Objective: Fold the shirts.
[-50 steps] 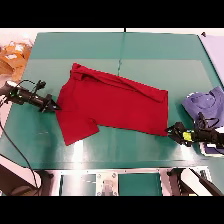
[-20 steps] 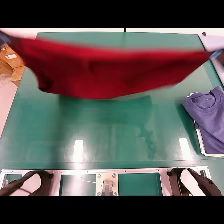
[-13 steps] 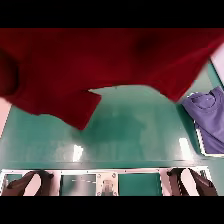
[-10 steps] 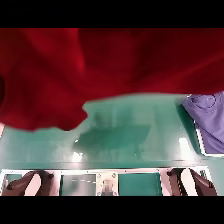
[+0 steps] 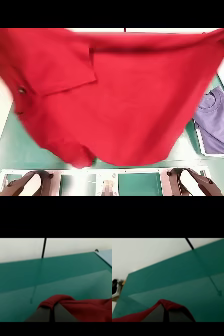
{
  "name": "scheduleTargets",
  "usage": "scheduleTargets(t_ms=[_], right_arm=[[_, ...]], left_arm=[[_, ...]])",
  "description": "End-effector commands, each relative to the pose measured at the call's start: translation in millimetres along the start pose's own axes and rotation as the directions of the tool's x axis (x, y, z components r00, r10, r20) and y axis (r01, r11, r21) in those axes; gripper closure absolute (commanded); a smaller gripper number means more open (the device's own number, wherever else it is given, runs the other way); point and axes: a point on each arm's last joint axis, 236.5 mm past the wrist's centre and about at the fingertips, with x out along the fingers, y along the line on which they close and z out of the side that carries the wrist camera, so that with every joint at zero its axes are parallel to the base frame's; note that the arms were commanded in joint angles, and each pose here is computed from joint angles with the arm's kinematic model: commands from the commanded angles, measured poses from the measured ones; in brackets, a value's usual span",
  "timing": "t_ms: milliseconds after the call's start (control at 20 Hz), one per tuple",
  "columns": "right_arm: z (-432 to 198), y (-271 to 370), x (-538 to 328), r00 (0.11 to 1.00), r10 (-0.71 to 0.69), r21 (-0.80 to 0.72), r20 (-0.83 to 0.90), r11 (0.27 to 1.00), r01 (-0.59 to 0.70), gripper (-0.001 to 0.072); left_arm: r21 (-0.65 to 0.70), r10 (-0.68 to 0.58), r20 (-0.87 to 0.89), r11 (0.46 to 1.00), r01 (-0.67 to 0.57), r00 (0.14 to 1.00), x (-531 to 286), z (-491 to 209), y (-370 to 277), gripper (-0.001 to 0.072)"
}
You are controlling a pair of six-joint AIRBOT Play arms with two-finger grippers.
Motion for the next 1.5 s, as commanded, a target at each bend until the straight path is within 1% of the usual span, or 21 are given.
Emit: scheduleTargets(t_ms=[0,100,200,250,350,450,600,850,1050,1100,1200,1250,1350,1450], right_arm=[[-92,-73,93,0.982,-0.075,0.108,-0.175,0.99,0.095,0.0696],[-127,-117,134,0.959,-0.129,0.162,-0.252,0.971,0.173,0.0696],[-158,-155,168,0.93,-0.168,0.196,-0.326,0.951,0.24,0.0696],[-169,-168,180,0.918,-0.175,0.204,-0.356,0.944,0.259,0.0696],[-180,-189,204,0.903,-0.182,0.216,-0.389,0.935,0.282,0.0696],[-174,-200,225,0.904,-0.181,0.216,-0.386,0.936,0.28,0.0696],[-146,-201,251,0.925,-0.169,0.2,-0.339,0.948,0.247,0.0696],[-94,-187,272,0.959,-0.143,0.164,-0.243,0.969,0.186,0.0696],[-82,-187,275,0.966,-0.147,0.155,-0.212,0.971,0.182,0.0696],[-88,-187,275,0.962,-0.145,0.152,-0.231,0.971,0.183,0.0696],[-110,-188,268,0.937,-0.135,0.12,-0.323,0.976,0.182,0.0697],[-124,-189,261,0.912,-0.137,0.09,-0.386,0.979,0.185,0.0697],[-150,-197,243,0.849,-0.15,0.087,-0.506,0.971,0.224,0.0698],[-170,-205,221,0.772,-0.193,0.032,-0.606,0.963,0.266,0.0699]], left_arm=[[-0.221,-0.055,-0.199,0.975,0.009,0.978,99,-118,74,0.0683],[-0.311,-0.037,-0.283,0.949,-0.055,0.958,146,-178,114,0.0684],[-0.396,-0.036,-0.323,0.913,-0.101,0.946,177,-218,142,0.0684],[-0.432,-0.02,-0.321,0.893,-0.128,0.947,188,-230,157,0.0684],[-0.462,0.038,-0.305,0.868,-0.183,0.951,201,-241,182,0.0684],[-0.46,0.101,-0.283,0.858,-0.227,0.954,207,-240,201,0.0684],[-0.421,0.129,-0.251,0.878,-0.228,0.959,213,-227,212,0.0684],[-0.355,0.195,-0.152,0.904,-0.238,0.969,214,-179,227,0.0684],[-0.334,0.202,-0.142,0.912,-0.239,0.969,214,-173,228,0.0684],[-0.329,0.196,-0.155,0.914,-0.237,0.968,215,-177,228,0.0684],[-0.29,0.172,-0.212,0.929,-0.23,0.962,215,-193,224,0.0684],[-0.281,0.156,-0.252,0.933,-0.227,0.955,213,-202,221,0.0684],[-0.244,0.134,-0.345,0.943,-0.226,0.929,206,-224,216,0.0684],[-0.205,0.108,-0.445,0.954,-0.218,0.889,197,-248,209,0.0684]])
